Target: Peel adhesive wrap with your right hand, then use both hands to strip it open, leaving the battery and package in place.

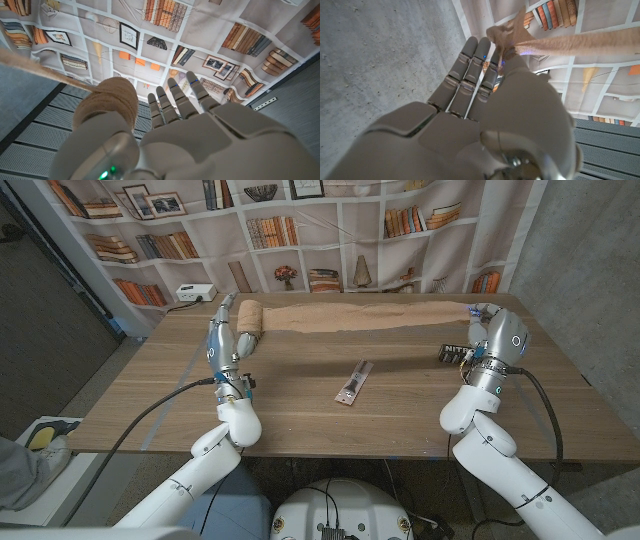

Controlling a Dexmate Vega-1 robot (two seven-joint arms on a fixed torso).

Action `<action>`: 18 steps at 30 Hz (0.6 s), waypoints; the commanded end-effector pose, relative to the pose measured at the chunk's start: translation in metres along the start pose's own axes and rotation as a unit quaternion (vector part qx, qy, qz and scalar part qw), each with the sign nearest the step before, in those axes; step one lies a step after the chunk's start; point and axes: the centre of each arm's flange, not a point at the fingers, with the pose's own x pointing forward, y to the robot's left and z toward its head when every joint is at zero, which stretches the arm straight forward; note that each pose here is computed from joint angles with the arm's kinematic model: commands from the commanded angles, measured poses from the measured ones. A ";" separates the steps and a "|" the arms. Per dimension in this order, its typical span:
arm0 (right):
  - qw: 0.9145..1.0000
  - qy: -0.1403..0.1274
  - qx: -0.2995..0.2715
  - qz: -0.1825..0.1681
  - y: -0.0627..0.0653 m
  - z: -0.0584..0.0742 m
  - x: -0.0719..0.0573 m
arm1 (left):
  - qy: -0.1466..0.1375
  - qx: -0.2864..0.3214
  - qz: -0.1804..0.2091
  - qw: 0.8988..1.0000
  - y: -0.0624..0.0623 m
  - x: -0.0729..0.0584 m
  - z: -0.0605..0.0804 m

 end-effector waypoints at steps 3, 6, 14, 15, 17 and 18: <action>0.999 0.034 -0.015 -0.004 -0.009 -0.018 0.003 | -0.002 0.003 0.010 1.000 0.008 0.003 -0.006; 0.999 0.048 -0.018 -0.008 -0.012 -0.024 0.003 | 0.002 0.002 0.007 1.000 0.009 0.000 -0.009; 0.997 0.071 -0.023 -0.004 -0.019 -0.039 0.006 | 0.010 -0.013 0.016 1.000 0.012 0.001 -0.010; 0.997 0.071 -0.023 -0.005 -0.020 -0.040 0.007 | 0.012 -0.016 0.016 1.000 0.012 0.002 -0.010; 0.997 0.071 -0.026 -0.007 -0.021 -0.040 0.008 | 0.018 -0.029 0.019 0.999 0.013 0.003 -0.009; 0.997 0.070 -0.026 -0.007 -0.021 -0.041 0.009 | 0.019 -0.032 0.021 0.999 0.014 0.003 -0.009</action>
